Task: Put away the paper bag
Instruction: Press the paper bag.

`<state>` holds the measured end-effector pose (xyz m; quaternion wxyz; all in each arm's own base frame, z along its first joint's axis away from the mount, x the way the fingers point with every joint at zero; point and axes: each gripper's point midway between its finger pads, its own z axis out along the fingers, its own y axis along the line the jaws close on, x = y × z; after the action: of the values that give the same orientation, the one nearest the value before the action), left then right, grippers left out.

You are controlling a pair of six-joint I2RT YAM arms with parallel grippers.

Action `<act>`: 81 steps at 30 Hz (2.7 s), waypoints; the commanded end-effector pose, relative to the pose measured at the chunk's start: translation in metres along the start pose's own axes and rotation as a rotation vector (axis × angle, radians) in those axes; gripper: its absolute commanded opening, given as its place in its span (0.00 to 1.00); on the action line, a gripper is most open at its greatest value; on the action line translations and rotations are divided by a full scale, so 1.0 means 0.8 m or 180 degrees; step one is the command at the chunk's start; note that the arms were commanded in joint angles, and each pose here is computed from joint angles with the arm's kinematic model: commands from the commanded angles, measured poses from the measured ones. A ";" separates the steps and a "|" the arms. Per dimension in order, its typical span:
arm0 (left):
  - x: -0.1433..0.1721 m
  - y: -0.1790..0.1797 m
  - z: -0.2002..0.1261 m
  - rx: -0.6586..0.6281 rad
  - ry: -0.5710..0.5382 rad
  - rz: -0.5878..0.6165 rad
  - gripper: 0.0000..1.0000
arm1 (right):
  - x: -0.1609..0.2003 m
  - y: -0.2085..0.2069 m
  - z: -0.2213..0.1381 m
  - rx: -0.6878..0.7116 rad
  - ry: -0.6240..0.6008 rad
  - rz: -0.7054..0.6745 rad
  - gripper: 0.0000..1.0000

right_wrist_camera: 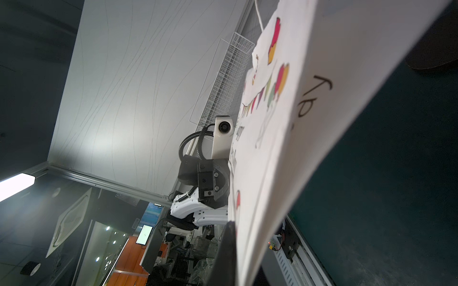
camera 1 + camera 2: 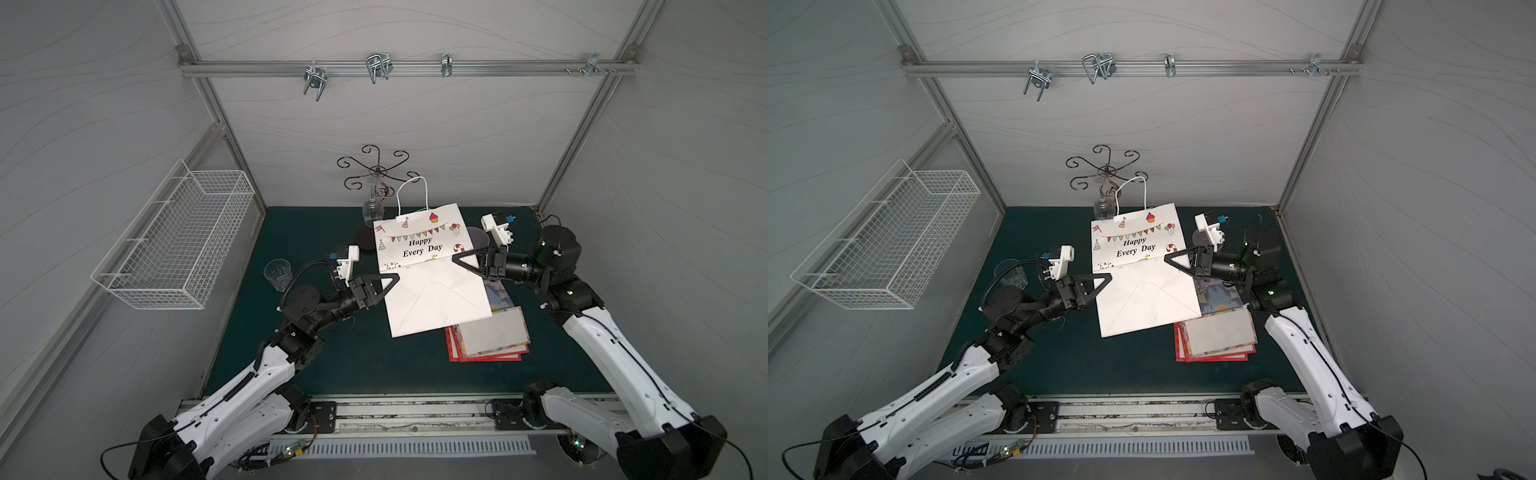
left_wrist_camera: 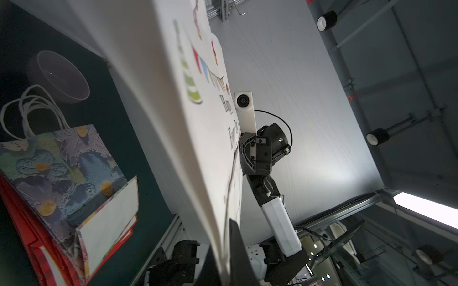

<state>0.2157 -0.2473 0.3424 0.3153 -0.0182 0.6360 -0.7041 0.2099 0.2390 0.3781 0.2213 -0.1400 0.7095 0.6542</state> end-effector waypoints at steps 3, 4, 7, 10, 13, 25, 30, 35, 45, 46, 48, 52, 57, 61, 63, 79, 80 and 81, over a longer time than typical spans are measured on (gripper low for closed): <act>-0.025 -0.037 0.000 0.0307 -0.0274 0.0145 0.00 | 0.017 0.018 -0.004 -0.0168 0.0181 -0.0075 0.00; -0.026 -0.038 0.000 0.0308 -0.0282 0.0157 0.00 | 0.019 0.019 -0.004 -0.0172 0.0195 -0.0078 0.00; -0.031 -0.035 -0.002 0.0262 -0.0371 0.0173 0.28 | 0.024 0.022 -0.006 -0.0184 0.0238 -0.0087 0.00; -0.036 -0.034 -0.004 0.0230 -0.0454 0.0215 0.27 | 0.030 0.022 -0.008 -0.0183 0.0277 -0.0080 0.00; -0.037 -0.038 -0.002 0.0245 -0.0446 0.0259 0.01 | 0.034 0.023 -0.009 -0.0187 0.0312 -0.0070 0.00; -0.050 -0.038 -0.012 0.0118 -0.0683 0.0431 0.27 | 0.044 0.030 -0.014 -0.0218 0.0377 -0.0098 0.00; -0.068 -0.043 -0.012 0.0087 -0.0869 0.0550 0.00 | 0.052 0.031 -0.017 -0.0221 0.0423 -0.0082 0.00; -0.071 -0.051 -0.006 0.0174 -0.0850 0.0571 0.00 | 0.057 0.034 -0.019 -0.0233 0.0452 -0.0093 0.00; -0.106 -0.064 -0.002 0.0199 -0.1110 0.0713 0.00 | 0.066 0.038 -0.023 -0.0238 0.0504 -0.0097 0.00; -0.108 -0.065 -0.001 0.0229 -0.1113 0.0713 0.00 | 0.066 0.038 -0.023 -0.0238 0.0503 -0.0101 0.00; -0.112 -0.067 0.001 0.0260 -0.1122 0.0717 0.00 | 0.066 0.039 -0.023 -0.0237 0.0503 -0.0103 0.00; -0.114 -0.071 0.003 0.0302 -0.1128 0.0749 0.01 | 0.066 0.041 -0.025 -0.0229 0.0497 -0.0131 0.00; -0.116 -0.073 0.002 0.0282 -0.1135 0.0817 0.22 | 0.067 0.043 -0.026 -0.0241 0.0503 -0.0142 0.00; -0.118 -0.075 0.001 0.0294 -0.1098 0.0850 0.00 | 0.066 0.044 -0.027 -0.0240 0.0499 -0.0149 0.00; -0.114 -0.075 0.003 0.0288 -0.1024 0.0847 0.00 | 0.064 0.045 -0.027 -0.0236 0.0485 -0.0165 0.00; -0.041 -0.039 -0.019 0.0130 -0.0303 0.0109 1.00 | -0.002 0.064 -0.016 -0.0123 0.0153 -0.0552 0.00; -0.036 -0.042 -0.020 0.0164 -0.0241 0.0102 1.00 | -0.004 0.063 -0.015 -0.0122 0.0151 -0.0554 0.00; -0.032 -0.047 -0.021 0.0201 -0.0179 0.0107 1.00 | -0.005 0.063 -0.013 -0.0127 0.0159 -0.0560 0.00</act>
<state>0.2336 -0.2170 0.3691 0.3721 -0.0530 0.6171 -0.6913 0.1823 0.2329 0.4150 0.2300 -0.2073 0.6960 0.6478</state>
